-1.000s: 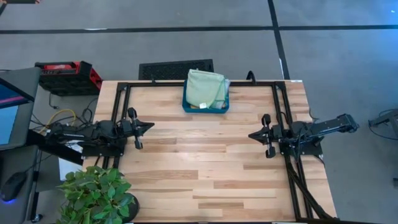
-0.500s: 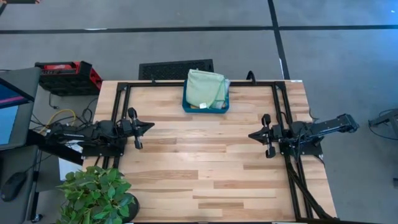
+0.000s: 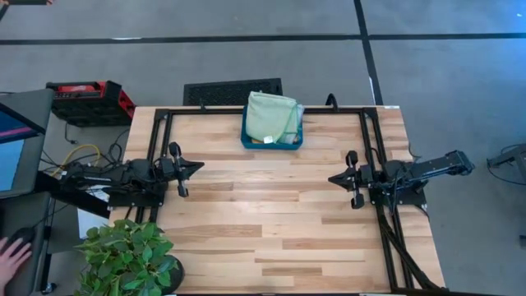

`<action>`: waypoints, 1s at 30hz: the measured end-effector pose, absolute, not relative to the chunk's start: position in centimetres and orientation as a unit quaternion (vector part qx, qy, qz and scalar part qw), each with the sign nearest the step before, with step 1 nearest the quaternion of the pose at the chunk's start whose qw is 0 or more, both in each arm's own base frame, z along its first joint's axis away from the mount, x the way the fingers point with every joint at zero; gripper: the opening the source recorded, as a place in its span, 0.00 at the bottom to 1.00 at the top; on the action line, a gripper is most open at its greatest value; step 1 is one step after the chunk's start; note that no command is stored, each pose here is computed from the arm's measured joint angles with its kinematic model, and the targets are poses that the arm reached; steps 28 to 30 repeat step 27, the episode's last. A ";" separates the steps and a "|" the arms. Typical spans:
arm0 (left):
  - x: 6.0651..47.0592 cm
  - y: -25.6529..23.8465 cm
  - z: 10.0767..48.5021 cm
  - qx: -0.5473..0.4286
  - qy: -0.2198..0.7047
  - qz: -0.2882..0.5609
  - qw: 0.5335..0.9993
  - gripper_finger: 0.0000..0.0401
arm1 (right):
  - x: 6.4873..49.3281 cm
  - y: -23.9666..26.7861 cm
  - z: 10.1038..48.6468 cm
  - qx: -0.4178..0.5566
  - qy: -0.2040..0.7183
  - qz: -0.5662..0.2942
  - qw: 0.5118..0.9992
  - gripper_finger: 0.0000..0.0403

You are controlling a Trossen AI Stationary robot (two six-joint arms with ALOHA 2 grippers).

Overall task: Fold microfiber towels
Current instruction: Return to Home Position

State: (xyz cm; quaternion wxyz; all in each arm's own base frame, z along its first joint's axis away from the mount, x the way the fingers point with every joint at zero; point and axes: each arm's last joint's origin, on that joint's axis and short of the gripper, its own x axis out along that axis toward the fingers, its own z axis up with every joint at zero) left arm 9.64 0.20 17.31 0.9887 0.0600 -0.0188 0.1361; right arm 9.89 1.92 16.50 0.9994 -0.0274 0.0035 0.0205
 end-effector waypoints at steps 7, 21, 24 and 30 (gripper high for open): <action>9.6 0.2 17.3 0.058 -0.019 0.136 0.989 0.00 | 9.9 1.9 16.5 -0.027 0.004 0.021 0.999 0.10; 9.6 0.2 17.3 0.057 -0.019 0.136 0.989 0.00 | 9.9 1.9 16.5 -0.027 0.004 0.021 0.999 0.10; 9.6 0.2 17.3 0.057 -0.019 0.136 0.989 0.00 | 9.9 1.9 16.5 -0.027 0.004 0.021 0.999 0.10; 9.6 0.2 17.3 0.057 -0.019 0.136 0.989 0.00 | 9.9 1.9 16.5 -0.027 0.004 0.021 0.999 0.10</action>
